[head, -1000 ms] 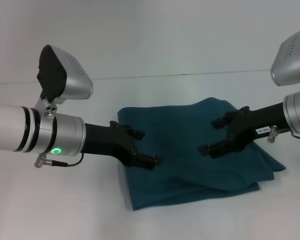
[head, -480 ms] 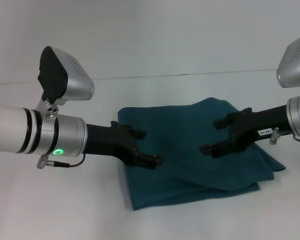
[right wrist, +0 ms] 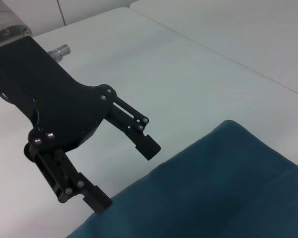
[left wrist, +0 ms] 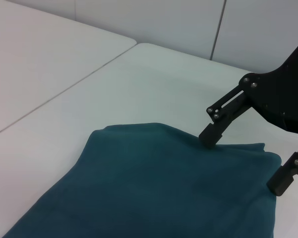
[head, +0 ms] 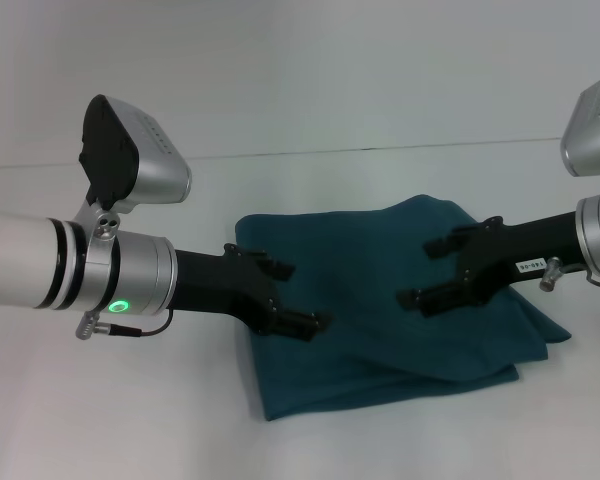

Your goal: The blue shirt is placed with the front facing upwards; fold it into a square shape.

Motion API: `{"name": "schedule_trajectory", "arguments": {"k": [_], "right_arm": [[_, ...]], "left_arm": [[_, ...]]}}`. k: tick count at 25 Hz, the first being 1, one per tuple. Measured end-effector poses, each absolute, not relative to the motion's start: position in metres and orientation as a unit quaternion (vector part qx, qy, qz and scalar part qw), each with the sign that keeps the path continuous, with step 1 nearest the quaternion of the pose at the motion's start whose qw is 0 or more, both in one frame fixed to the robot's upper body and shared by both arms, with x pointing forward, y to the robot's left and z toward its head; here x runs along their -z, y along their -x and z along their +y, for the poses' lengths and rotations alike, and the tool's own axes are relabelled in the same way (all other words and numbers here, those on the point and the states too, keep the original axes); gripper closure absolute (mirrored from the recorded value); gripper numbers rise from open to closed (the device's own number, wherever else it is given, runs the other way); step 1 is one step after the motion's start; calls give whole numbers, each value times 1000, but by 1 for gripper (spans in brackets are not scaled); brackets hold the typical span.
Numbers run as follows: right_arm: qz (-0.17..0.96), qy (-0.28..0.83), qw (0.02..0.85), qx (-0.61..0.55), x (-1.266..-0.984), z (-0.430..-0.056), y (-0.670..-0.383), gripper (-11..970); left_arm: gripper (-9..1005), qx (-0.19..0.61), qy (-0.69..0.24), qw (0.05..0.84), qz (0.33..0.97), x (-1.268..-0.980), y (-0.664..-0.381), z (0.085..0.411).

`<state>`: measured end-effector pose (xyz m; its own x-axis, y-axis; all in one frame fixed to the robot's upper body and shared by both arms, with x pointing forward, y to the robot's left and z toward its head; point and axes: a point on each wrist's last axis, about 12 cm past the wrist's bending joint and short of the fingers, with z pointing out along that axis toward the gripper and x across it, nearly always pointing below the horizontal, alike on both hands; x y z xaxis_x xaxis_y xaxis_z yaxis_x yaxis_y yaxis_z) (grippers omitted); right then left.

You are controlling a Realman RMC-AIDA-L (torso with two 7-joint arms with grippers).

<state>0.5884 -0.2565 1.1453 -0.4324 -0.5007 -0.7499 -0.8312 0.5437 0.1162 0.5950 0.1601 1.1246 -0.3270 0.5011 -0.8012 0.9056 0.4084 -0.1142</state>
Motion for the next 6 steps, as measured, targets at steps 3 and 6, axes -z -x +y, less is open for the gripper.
{"name": "schedule_trajectory", "arguments": {"k": [3, 6], "right_arm": [[811, 411, 339, -244, -1145, -257, -588, 3], [811, 411, 339, -244, -1145, -257, -588, 3]], "left_arm": [[120, 287, -462, 352, 762, -1125, -595, 160], [120, 287, -462, 352, 762, -1125, -595, 160]]}}
